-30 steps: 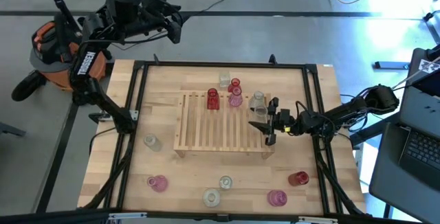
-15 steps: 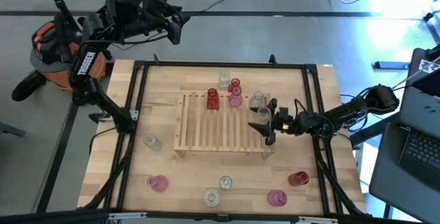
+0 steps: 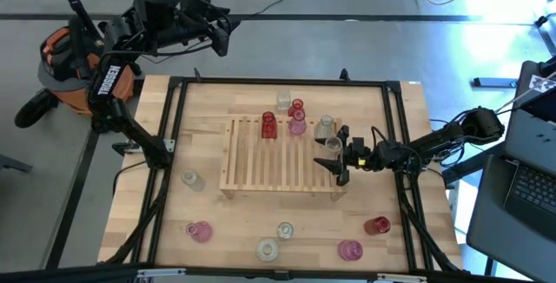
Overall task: Sort vases onto shelf
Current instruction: Put the transparent vase on the shelf aligned with the other transparent vase
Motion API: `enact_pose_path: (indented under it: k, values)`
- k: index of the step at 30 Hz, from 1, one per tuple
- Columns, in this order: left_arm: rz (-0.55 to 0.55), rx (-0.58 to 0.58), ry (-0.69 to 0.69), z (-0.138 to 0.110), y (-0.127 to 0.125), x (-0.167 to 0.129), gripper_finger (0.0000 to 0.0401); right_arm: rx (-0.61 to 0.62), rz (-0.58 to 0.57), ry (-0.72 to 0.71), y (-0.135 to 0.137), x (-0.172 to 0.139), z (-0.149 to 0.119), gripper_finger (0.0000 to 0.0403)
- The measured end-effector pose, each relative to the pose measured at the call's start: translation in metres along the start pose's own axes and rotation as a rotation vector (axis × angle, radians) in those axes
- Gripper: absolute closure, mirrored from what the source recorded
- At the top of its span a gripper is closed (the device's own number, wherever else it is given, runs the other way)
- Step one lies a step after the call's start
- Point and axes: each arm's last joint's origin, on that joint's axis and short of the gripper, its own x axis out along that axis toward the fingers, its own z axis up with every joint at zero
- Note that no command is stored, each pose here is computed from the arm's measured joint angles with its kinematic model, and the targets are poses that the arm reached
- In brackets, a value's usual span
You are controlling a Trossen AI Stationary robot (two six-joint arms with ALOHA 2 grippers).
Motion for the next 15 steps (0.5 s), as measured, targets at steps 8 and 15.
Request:
enact_pose_path:
  k: [8,15]
  values:
    - [0.0,-0.001,0.0,0.0001,0.0001,-0.0001,0.019,0.029,-0.001,0.0,0.0,0.0,0.0,0.0146]
    - [0.0,-0.001,0.0,0.0001,0.0001,-0.0001,0.019,0.076,-0.002,0.0,-0.0001,0.0,0.0,0.0128]
